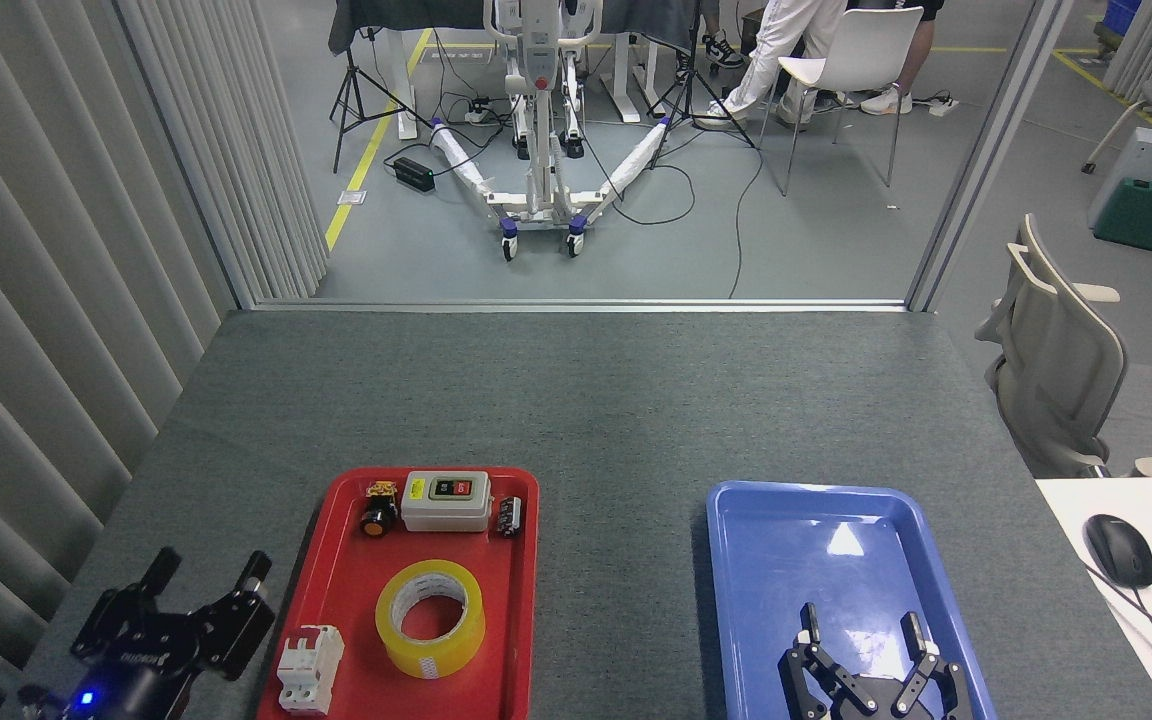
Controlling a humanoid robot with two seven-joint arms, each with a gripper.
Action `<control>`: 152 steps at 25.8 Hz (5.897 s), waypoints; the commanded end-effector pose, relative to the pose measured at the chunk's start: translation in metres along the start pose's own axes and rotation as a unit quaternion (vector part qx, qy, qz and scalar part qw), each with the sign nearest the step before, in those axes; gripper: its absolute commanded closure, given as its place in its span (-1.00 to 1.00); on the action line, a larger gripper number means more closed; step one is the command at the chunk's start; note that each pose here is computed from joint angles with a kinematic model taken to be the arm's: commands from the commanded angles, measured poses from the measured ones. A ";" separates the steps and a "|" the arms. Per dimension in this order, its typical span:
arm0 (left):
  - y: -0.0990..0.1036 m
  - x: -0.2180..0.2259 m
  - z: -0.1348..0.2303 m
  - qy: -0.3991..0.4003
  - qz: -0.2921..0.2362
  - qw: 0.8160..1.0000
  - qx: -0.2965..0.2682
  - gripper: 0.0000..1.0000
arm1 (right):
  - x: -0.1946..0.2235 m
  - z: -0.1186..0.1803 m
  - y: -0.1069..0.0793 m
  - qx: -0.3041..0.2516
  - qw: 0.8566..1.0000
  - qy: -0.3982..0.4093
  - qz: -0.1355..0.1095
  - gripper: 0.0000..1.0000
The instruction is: Place and move tape with both arms
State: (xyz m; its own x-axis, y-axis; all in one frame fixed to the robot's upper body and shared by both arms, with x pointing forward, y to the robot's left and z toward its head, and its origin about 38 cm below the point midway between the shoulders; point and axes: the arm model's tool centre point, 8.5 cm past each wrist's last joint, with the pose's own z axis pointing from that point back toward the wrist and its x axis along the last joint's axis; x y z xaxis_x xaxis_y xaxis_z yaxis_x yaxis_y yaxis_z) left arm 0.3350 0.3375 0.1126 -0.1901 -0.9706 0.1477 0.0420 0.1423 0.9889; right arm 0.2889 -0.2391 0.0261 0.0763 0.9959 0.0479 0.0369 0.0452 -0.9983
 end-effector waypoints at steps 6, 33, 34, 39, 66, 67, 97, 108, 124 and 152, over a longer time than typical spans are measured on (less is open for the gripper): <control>0.052 0.005 -0.062 -0.083 -0.068 0.972 -0.208 -1.00 | -0.002 0.000 0.001 0.002 1.000 -0.001 0.004 -0.98; -0.030 0.084 -0.116 -0.165 -0.147 0.841 -0.493 -0.70 | -0.004 0.000 0.006 0.012 1.000 -0.002 0.012 -1.00; -0.033 0.087 -0.117 -0.165 -0.148 0.837 -0.500 -0.70 | -0.004 0.000 0.006 0.013 1.000 -0.001 0.012 -1.00; -0.047 0.093 -0.127 -0.159 -0.145 0.827 -0.520 -0.71 | -0.006 0.000 0.006 0.013 1.000 -0.001 0.015 -1.00; -0.086 0.098 -0.148 -0.120 -0.108 0.772 -0.615 1.00 | -0.008 0.002 0.010 0.017 1.000 0.001 0.018 -0.99; -0.080 0.099 -0.151 -0.121 -0.108 0.776 -0.610 1.00 | -0.007 0.003 0.010 0.018 1.000 0.001 0.017 -1.00; -0.078 0.295 -0.137 -0.548 0.234 0.723 -0.351 1.00 | -0.020 0.059 -0.003 0.017 0.941 -0.337 -0.021 -0.99; -0.088 0.298 -0.129 -0.547 0.239 0.718 -0.358 1.00 | -0.007 0.054 -0.032 -0.026 0.934 -0.357 -0.006 -0.98; -0.110 0.318 -0.108 -0.554 0.228 0.707 -0.376 1.00 | 0.032 0.063 -0.025 -0.018 0.912 -0.410 -0.020 -0.47; -0.040 0.144 -0.153 -0.332 0.352 0.863 -0.145 -1.00 | -0.065 0.002 -0.023 0.049 0.961 -0.259 0.087 1.00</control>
State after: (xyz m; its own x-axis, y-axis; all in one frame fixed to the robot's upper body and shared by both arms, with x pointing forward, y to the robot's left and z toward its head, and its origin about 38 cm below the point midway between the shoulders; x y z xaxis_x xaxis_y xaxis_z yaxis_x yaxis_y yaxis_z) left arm 0.4453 0.1083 0.0934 -0.5777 -0.2467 0.7781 0.7167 0.3030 0.6281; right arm 0.2477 -0.2826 0.0461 -0.5293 0.8464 -0.0580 0.0197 -0.0561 -0.9982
